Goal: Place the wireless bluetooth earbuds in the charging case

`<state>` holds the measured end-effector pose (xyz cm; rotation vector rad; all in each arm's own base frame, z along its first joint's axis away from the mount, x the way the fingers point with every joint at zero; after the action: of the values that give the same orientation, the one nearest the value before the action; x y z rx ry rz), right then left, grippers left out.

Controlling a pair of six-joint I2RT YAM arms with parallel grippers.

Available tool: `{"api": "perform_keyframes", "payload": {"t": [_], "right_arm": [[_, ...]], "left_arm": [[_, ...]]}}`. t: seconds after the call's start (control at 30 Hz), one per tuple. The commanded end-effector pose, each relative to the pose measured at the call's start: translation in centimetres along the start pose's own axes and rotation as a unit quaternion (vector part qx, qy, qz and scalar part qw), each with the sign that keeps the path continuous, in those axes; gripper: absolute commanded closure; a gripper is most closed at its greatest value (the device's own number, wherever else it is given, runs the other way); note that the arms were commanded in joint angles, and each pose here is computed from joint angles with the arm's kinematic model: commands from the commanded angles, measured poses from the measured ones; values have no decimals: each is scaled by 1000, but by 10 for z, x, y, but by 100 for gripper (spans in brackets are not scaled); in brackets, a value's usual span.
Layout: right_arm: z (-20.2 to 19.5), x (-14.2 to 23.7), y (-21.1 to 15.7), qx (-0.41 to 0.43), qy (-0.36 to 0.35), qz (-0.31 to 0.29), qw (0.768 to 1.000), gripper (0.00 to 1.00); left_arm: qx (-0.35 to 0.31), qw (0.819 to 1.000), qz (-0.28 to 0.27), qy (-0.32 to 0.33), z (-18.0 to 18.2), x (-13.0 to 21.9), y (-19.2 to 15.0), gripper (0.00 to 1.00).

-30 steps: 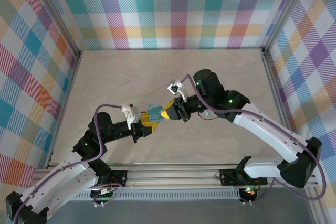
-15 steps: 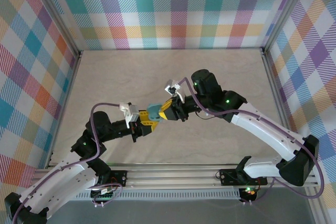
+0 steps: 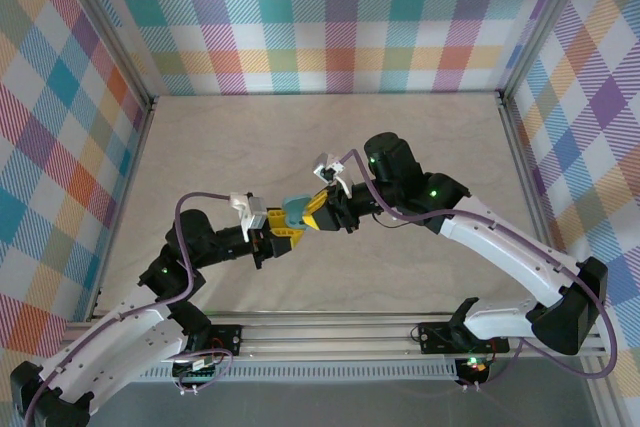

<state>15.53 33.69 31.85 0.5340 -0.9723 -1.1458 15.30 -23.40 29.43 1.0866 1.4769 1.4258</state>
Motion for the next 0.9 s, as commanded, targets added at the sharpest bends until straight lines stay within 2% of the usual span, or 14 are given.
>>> {"api": "perform_keyframes", "payload": {"t": [0.0,0.1,0.17,0.37,0.63,0.87], "right_arm": [[3,-3,-13,2,16,22,1000,81],[1,-4,-16,1,10,29,1000,78],[-2,-4,-18,1,3,31,1000,72],[-5,-2,-24,4,-10,43,999,70],[-9,1,-20,1,-31,36,999,57],[-16,-2,-12,-31,-49,44,997,52]], "left_arm": [[-31,998,-53,-10,-7,3,37,100],[-32,998,-53,-9,-6,4,37,100],[-32,998,-53,-9,-6,4,37,100],[-31,998,-53,-5,-6,5,37,100],[-28,998,-51,-10,-7,4,36,100],[-25,998,-53,-8,-7,5,35,100]]}}
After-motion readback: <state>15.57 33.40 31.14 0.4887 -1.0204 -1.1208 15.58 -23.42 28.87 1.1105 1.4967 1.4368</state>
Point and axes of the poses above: each hand's point on the last joint's axis, 136 mm out from that joint toward the fingers, its own x axis back along the fingers, its own z axis along the line the jaws close on, y = z × x, the point moved 1 cm from there along x, back along the fingers, and after that the axes turned 7 degrees about -x, right-handed, at the moved point
